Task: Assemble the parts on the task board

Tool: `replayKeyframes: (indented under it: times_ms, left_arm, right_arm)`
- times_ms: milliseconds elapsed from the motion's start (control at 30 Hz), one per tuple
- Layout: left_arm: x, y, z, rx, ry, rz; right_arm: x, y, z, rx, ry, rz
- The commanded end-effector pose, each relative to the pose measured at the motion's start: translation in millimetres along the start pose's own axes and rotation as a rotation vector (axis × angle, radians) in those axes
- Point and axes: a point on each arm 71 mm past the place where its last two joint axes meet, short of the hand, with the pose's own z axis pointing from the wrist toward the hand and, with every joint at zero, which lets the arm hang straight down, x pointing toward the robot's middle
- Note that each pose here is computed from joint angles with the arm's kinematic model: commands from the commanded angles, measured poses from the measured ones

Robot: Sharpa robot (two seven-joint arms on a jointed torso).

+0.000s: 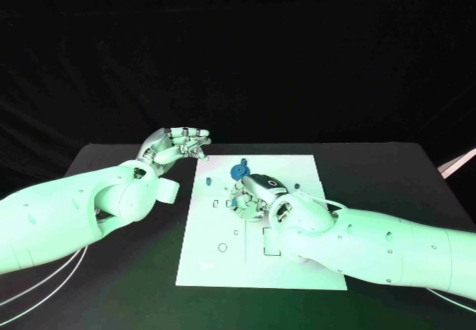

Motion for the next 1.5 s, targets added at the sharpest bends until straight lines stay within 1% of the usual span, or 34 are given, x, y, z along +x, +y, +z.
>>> replayKeyframes:
  times_ms: [33, 733, 900, 1033, 1133, 1233, 1333, 1433, 1467, 1500]
  left_arm:
    - [1.4, -0.7, 0.2, 0.002, 0.006, -0.003]
    - [1.0, -0.2, 0.6, 0.001, 0.004, -0.002]
    - [0.4, 0.4, 0.9, -0.003, 0.002, -0.001]
    - [-0.2, 2.1, 1.3, -0.019, 0.012, 0.021]
    - [0.3, 5.6, 1.1, -0.064, 0.046, 0.057]
    - [1.3, 10.9, 1.6, -0.125, 0.09, 0.122]
    - [2.5, 16.7, 1.8, -0.192, 0.135, 0.198]
    - [3.7, 21.0, 1.8, -0.242, 0.168, 0.272]
    - [4.5, 23.1, 1.7, -0.267, 0.185, 0.309]
    - [5.9, 26.5, 1.1, -0.314, 0.214, 0.357]
  right_arm:
    - [0.7, 0.6, -0.1, -0.005, 0.003, -0.001]
    - [-2.3, 0.7, -1.4, -0.019, -0.032, 0.012]
    - [-5.7, 0.4, -6.0, -0.033, -0.055, 0.022]
    - [-14.2, -2.0, -13.6, -0.067, -0.092, 0.058]
    - [-25.1, -6.8, -18.5, -0.094, -0.097, 0.124]
    - [-37.1, -14.9, -22.6, -0.101, -0.08, 0.219]
    - [-50.5, -26.5, -26.8, -0.075, -0.058, 0.317]
    - [-61.3, -37.8, -30.5, -0.04, -0.044, 0.382]
    - [-66.1, -43.4, -32.5, -0.021, -0.041, 0.409]
    - [-73.0, -51.3, -35.2, 0.004, -0.038, 0.444]
